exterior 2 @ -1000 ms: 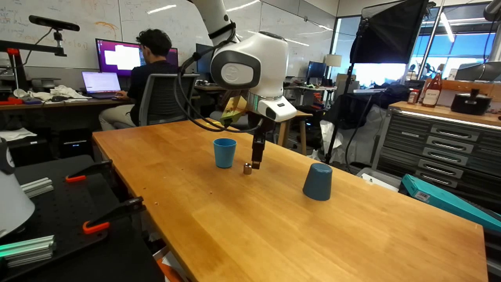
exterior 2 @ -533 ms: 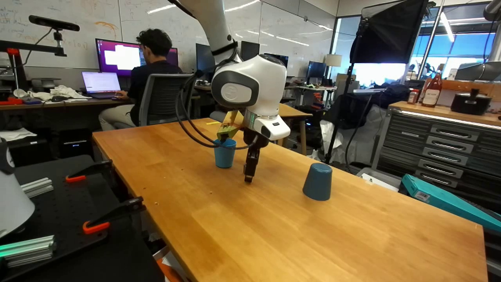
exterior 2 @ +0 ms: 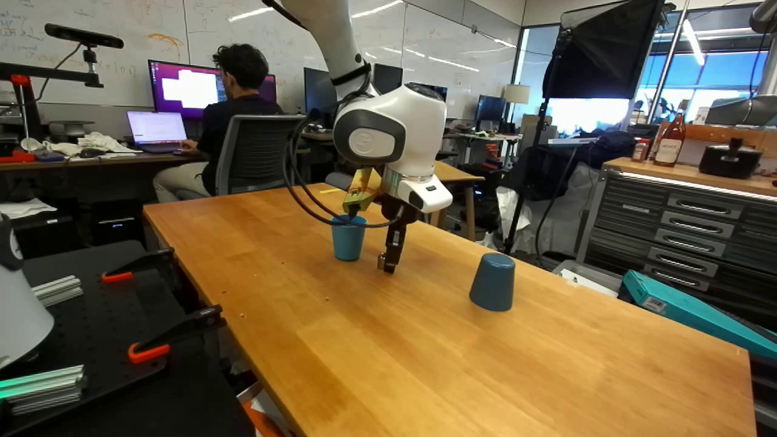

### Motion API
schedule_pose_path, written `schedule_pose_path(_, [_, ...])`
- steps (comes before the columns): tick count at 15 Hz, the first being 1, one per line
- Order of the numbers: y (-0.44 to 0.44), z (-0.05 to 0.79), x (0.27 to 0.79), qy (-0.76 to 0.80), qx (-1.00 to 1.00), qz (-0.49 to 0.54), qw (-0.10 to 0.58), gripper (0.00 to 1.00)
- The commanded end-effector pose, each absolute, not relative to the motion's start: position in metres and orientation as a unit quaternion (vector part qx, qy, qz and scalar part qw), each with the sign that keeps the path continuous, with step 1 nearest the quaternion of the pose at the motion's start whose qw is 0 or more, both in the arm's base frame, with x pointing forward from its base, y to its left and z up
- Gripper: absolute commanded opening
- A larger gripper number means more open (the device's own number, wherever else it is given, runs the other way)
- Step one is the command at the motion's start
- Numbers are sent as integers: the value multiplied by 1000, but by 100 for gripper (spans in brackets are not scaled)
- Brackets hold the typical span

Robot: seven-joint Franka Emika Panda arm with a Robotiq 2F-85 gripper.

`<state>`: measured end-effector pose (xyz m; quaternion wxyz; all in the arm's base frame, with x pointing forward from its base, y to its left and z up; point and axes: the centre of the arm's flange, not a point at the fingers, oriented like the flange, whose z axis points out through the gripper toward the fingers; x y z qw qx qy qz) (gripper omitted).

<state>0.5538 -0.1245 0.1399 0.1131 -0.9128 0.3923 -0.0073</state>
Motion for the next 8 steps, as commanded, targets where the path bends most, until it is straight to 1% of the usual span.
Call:
schedule_pose_path(1, [-125,153,565,383,-915,1,127,75])
schedule_pose_path(3, [-125,156,566,383,-915,12,128,88])
schedule_pose_path(5, [-122,155,566,378,-917,27,127,52])
schedule_pose_path(6, [-123,156,565,380,-915,36,134,52])
schedule_pose_path(8, [-125,154,563,381,-912,50,141,37])
